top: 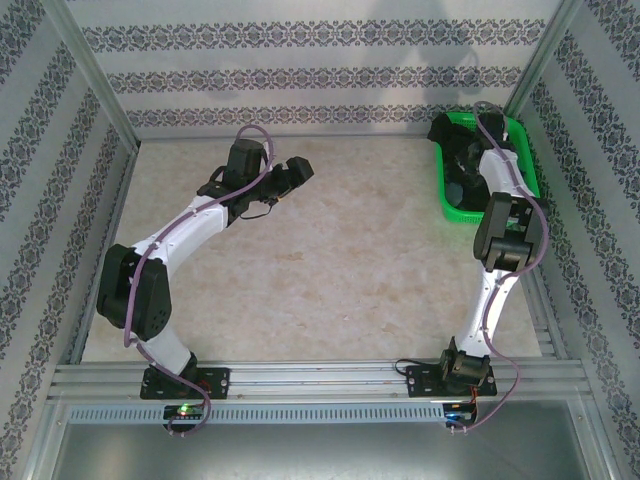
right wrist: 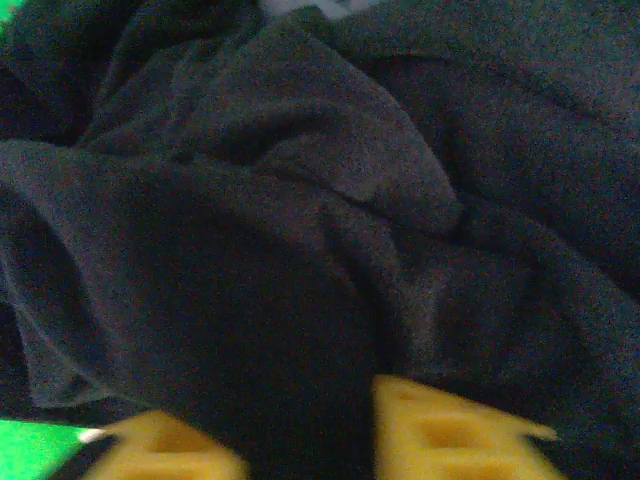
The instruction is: Fold and stack the t-shirts
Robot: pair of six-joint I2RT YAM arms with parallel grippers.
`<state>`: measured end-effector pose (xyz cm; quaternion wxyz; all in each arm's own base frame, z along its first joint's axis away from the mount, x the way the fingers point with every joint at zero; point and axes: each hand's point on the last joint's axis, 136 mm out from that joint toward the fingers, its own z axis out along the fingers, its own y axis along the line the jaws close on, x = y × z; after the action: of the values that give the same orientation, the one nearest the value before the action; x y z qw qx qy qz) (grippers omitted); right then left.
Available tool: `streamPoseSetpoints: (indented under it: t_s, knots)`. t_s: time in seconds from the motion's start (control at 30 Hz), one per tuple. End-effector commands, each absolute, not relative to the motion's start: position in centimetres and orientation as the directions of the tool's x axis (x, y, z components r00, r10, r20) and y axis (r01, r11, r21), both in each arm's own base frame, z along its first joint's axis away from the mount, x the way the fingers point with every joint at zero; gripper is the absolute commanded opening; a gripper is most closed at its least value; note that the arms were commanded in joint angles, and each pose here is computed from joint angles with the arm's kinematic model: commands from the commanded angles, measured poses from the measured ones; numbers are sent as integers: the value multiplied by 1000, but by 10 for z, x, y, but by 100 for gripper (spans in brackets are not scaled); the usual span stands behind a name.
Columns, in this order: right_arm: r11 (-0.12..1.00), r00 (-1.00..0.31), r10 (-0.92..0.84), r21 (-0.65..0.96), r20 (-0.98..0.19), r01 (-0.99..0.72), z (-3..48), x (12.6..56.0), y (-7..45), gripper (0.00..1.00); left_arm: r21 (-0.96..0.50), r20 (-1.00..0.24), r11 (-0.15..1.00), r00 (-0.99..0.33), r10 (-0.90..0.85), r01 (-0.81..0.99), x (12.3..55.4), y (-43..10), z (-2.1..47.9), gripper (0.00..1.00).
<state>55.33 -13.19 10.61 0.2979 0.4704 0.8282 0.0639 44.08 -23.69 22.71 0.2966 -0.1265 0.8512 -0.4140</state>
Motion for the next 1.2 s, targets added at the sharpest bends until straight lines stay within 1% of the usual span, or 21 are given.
streamPoseSetpoints:
  t_s: [0.0, 0.1, 0.27, 0.33, 0.43, 0.53, 0.67, 0.83, 0.93, 1.0, 1.1, 1.17]
  knots:
    - [565, -342, 804, 444, -487, 695, 145, 558, -129, 1, -782, -419, 620, -790, -447, 64, 429, -235, 247, 84]
    - [597, -294, 763, 455, -575, 660, 189, 541, -122, 0, -773, -430, 632, -785, -446, 64, 423, -230, 248, 82]
    - [671, -188, 667, 472, -720, 571, 289, 500, -98, 0, -757, -441, 652, -775, -454, 49, 415, -222, 244, 80]
    - [695, -146, 639, 487, -755, 529, 327, 486, -88, 0, -752, -443, 658, -773, -454, 44, 415, -221, 243, 80]
    - [724, -74, 612, 519, -788, 455, 381, 470, -78, 0, -740, -447, 672, -770, -456, 32, 415, -217, 241, 79]
    - [765, -16, 586, 546, -810, 341, 438, 460, -62, 0, -725, -463, 688, -760, -456, 29, 416, -214, 244, 79]
    - [833, 54, 527, 528, -848, 168, 515, 442, -22, 0, -698, -486, 716, -738, -467, 6, 418, -204, 249, 78]
    - [880, 122, 473, 475, -873, -11, 587, 415, 38, 0, -671, -509, 741, -712, -484, -24, 417, -192, 255, 77]
    - [890, 139, 455, 442, -880, -111, 615, 407, 82, 0, -649, -528, 759, -688, -498, -51, 414, -180, 260, 77]
    - [885, 121, 456, 434, -882, -169, 621, 407, 112, 0, -634, -541, 770, -673, -504, -67, 411, -172, 263, 77]
    - [861, 32, 470, 450, -882, -239, 606, 418, 162, 0, -612, -563, 785, -645, -517, -95, 405, -158, 268, 77]
    - [838, -52, 467, 460, -883, -293, 583, 425, 210, 0, -591, -580, 797, -620, -528, -126, 399, -146, 271, 77]
